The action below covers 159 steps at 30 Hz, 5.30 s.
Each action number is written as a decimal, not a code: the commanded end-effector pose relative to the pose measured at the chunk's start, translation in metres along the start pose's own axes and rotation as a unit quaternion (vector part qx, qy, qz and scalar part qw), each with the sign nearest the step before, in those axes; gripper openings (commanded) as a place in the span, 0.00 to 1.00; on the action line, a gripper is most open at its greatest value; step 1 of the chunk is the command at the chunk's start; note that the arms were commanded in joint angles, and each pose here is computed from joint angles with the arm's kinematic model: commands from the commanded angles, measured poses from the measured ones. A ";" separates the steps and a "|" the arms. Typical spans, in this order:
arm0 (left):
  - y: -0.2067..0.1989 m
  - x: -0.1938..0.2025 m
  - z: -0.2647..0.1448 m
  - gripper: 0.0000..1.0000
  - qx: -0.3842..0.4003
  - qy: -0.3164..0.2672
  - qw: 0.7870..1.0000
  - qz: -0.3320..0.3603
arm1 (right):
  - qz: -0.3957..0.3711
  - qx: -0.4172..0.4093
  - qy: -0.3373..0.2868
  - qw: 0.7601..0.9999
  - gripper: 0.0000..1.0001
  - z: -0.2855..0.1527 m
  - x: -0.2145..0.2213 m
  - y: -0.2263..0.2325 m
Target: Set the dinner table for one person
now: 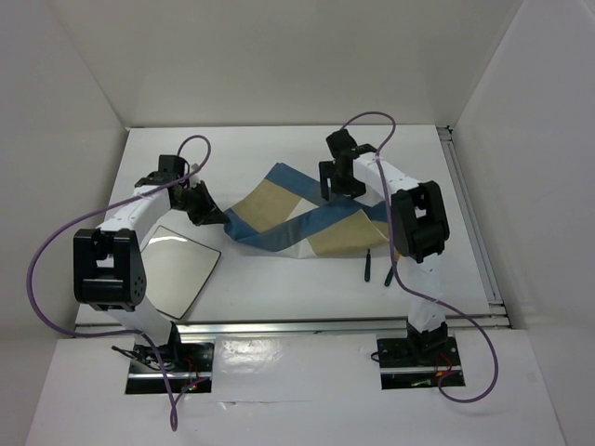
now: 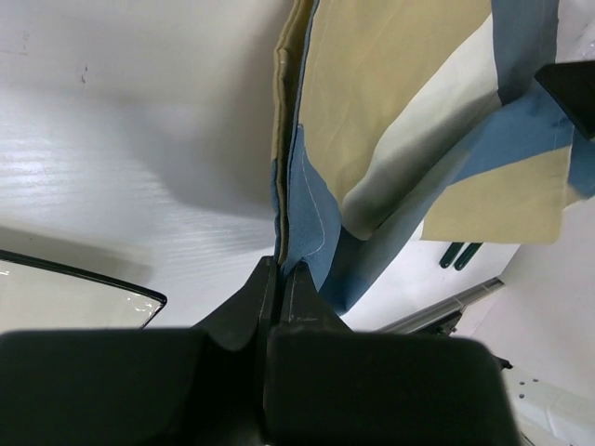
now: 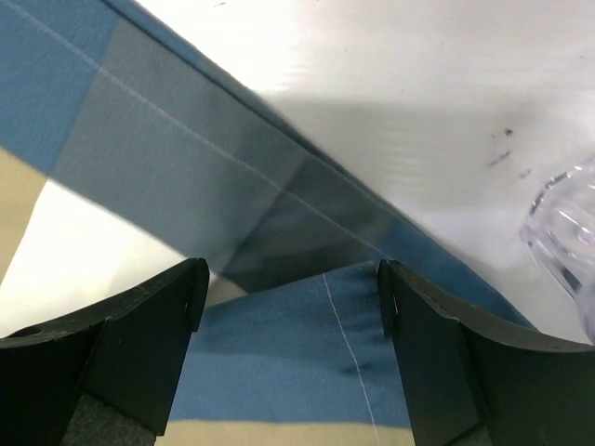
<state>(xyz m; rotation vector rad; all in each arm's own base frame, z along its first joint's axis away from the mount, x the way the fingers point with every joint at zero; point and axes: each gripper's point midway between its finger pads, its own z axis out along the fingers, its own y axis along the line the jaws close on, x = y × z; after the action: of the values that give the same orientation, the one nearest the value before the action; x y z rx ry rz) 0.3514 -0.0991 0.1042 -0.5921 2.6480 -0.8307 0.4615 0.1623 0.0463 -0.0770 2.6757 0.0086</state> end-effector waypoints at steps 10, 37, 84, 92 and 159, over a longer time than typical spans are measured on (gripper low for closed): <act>-0.005 -0.010 -0.001 0.00 0.003 -0.008 1.000 0.017 | 0.010 -0.080 -0.017 0.997 0.74 -0.055 0.007 0.009; -0.005 -0.008 0.001 0.00 0.007 -0.006 1.000 0.021 | 0.231 0.076 0.059 0.968 0.60 -0.068 0.020 -0.014; -0.021 -0.023 -0.015 0.00 0.015 -0.030 0.998 0.049 | 0.273 0.041 -0.053 0.960 0.00 -0.073 -0.038 0.011; -0.065 -0.068 -0.035 0.00 0.047 -0.072 0.995 0.050 | 0.239 -0.049 -0.174 0.954 0.00 -0.133 -0.130 0.034; -0.023 -0.072 -0.040 0.00 0.013 -0.071 0.997 0.021 | -0.030 -0.410 -0.055 0.910 0.07 -0.025 -0.071 0.149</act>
<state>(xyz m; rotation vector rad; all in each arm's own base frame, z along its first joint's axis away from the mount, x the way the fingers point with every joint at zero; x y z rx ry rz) 0.3988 -0.0646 0.1404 -0.6235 2.5524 -0.7884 0.4959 0.3016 0.0279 -0.2965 2.5732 1.0005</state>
